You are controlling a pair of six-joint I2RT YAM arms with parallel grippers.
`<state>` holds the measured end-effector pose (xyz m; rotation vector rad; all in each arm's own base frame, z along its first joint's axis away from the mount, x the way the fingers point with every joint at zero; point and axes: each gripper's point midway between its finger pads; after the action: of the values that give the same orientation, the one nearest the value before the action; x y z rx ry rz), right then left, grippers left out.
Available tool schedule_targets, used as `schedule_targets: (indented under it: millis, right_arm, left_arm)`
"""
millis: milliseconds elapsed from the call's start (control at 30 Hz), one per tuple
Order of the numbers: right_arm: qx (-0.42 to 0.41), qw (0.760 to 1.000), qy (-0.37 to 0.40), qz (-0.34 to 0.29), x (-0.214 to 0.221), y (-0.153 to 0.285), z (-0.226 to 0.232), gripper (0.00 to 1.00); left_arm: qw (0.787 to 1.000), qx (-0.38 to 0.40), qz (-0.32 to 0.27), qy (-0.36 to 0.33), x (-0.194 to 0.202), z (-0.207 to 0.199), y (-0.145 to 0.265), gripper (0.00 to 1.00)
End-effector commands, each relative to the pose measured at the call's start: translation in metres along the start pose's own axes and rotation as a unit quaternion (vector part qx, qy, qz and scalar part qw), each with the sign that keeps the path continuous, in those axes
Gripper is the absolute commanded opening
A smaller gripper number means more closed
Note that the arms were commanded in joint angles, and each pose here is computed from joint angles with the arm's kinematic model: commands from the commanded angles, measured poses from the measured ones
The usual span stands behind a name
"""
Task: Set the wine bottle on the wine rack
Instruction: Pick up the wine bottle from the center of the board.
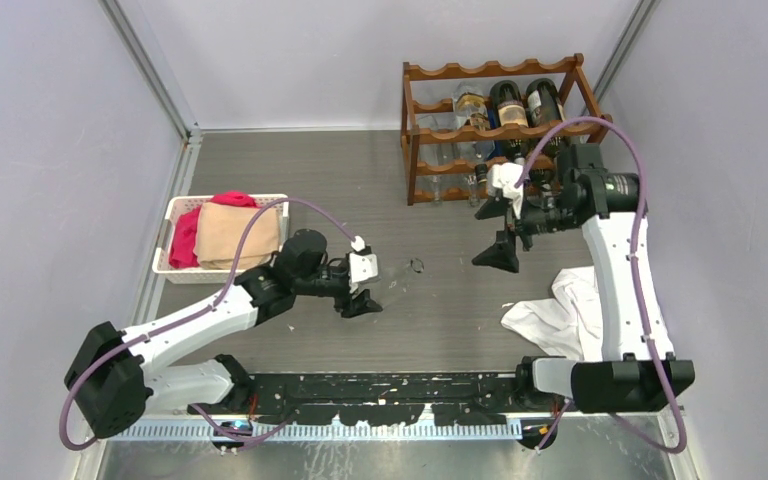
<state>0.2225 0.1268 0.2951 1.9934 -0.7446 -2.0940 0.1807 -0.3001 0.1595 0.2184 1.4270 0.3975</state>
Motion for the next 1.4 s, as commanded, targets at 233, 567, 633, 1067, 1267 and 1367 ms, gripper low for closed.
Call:
schedule_targets:
  millis: [233, 567, 633, 1067, 1267, 1367]
  right_arm:
    - [-0.099, 0.991, 0.065, 0.066, -0.001, -0.043, 0.052, 1.0]
    - [-0.116, 0.987, 0.067, 0.091, -0.004, -0.082, 0.061, 0.85]
    - [-0.117, 0.986, 0.07, 0.097, -0.003, -0.087, 0.063, 0.81]
    - [-0.117, 0.98, 0.091, 0.129, 0.013, -0.105, 0.072, 0.66]
    - [-0.126, 0.979, 0.092, 0.133, 0.015, -0.111, 0.077, 0.48]
    - [-0.137, 0.978, 0.089, 0.132, 0.015, -0.111, 0.082, 0.2]
  left_arm:
    - [0.998, -0.001, -0.006, -0.059, -0.037, 0.003, 0.006, 0.0]
    - [0.998, 0.029, 0.001, -0.05, -0.041, -0.005, -0.009, 0.0]
    - [0.998, 0.031, 0.002, -0.045, -0.041, -0.006, -0.012, 0.0]
    - [0.999, 0.032, 0.0, -0.018, -0.044, -0.004, -0.019, 0.0]
    - [0.999, 0.032, -0.003, -0.005, -0.044, -0.005, -0.021, 0.0]
    - [1.0, 0.029, -0.009, -0.001, -0.045, -0.004, -0.022, 0.0]
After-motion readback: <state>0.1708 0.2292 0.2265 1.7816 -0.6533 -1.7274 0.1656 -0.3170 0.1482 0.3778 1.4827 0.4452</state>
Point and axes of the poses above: each gripper's point midway between its finger pads, its own y axis back along the fingers, its own z axis along the line the jaws close on, x = y × z, and after that the axes turned 4 degrees about -y, right-handed
